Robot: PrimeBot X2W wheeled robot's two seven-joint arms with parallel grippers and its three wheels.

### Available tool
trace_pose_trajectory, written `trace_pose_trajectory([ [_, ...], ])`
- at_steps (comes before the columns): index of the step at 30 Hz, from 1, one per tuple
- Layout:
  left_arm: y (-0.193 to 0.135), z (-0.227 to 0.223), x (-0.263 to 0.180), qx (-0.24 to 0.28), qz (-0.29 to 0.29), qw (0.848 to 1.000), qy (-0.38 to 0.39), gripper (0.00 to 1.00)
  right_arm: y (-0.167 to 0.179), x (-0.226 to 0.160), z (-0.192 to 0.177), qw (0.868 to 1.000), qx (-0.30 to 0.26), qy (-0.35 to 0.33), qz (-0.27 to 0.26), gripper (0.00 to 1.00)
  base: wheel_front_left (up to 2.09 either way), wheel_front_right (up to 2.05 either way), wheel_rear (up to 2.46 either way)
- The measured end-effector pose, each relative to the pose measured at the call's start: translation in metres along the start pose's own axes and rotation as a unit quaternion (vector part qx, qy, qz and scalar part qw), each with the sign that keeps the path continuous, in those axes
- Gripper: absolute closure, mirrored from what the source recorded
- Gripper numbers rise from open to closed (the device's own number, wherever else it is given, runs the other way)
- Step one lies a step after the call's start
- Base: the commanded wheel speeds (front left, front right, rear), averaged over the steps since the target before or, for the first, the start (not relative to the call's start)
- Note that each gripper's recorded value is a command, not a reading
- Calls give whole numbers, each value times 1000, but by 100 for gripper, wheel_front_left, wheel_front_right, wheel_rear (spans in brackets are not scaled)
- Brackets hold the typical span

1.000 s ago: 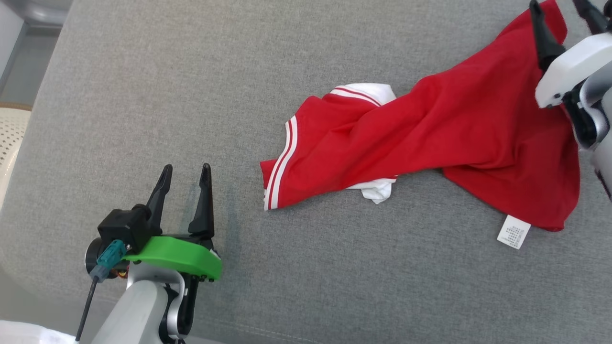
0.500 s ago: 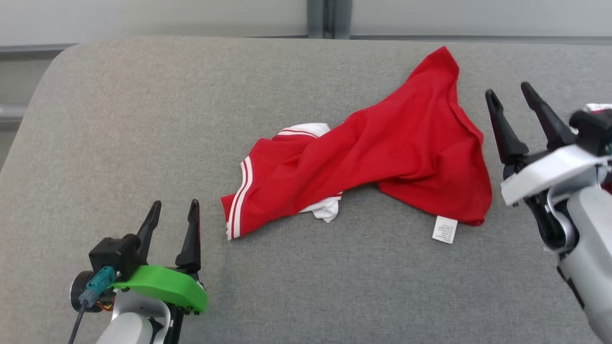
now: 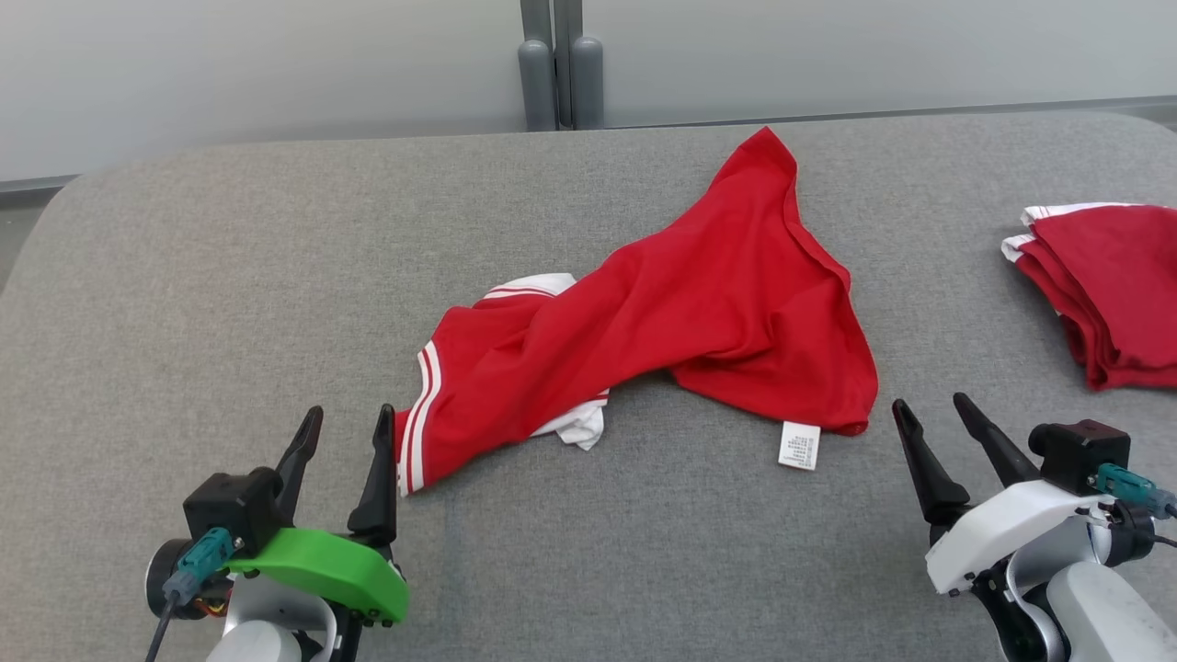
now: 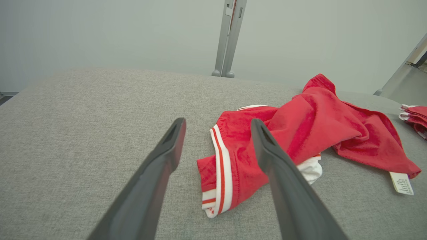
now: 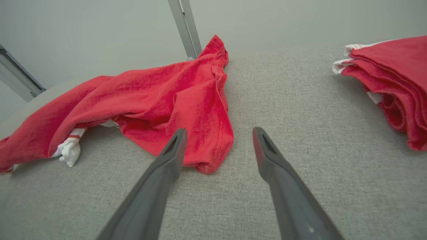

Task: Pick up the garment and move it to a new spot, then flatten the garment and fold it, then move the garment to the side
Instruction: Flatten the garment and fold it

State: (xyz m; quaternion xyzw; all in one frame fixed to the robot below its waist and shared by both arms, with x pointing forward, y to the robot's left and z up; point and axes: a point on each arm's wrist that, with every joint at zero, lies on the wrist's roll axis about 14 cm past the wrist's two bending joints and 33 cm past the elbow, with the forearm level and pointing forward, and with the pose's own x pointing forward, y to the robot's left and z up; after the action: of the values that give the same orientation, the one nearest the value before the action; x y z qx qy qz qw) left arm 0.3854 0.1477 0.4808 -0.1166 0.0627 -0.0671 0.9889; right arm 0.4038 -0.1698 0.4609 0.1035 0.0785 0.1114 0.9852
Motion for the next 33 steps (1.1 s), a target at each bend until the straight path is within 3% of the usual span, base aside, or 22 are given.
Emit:
trace_pose_trajectory([
  [7,5,-7,0,-1,7,1000,13,0,0,11,-43,994,4,108,-4,0,0,0,0],
  [15,18,-11,1,-1,27,999,18,0,6,28,-77,984,5,176,0,0,0,0,0],
  [16,20,-12,0,-1,30,999,18,0,7,32,-77,985,5,175,2,9,0,0,0],
  [18,24,-13,-1,-1,35,999,20,0,12,37,-76,986,4,167,8,49,0,0,0],
  [20,26,-14,-1,-1,38,999,21,0,14,39,-75,987,2,159,11,67,0,0,0],
  [21,27,-14,-1,0,39,999,20,0,14,39,-74,988,-2,156,12,100,0,0,0],
  [28,19,-12,0,-1,29,999,17,0,-4,29,-58,987,-60,151,13,100,0,0,0],
  [33,14,-14,0,-1,20,1000,21,0,-17,6,-54,971,-128,202,31,100,0,0,0],
])
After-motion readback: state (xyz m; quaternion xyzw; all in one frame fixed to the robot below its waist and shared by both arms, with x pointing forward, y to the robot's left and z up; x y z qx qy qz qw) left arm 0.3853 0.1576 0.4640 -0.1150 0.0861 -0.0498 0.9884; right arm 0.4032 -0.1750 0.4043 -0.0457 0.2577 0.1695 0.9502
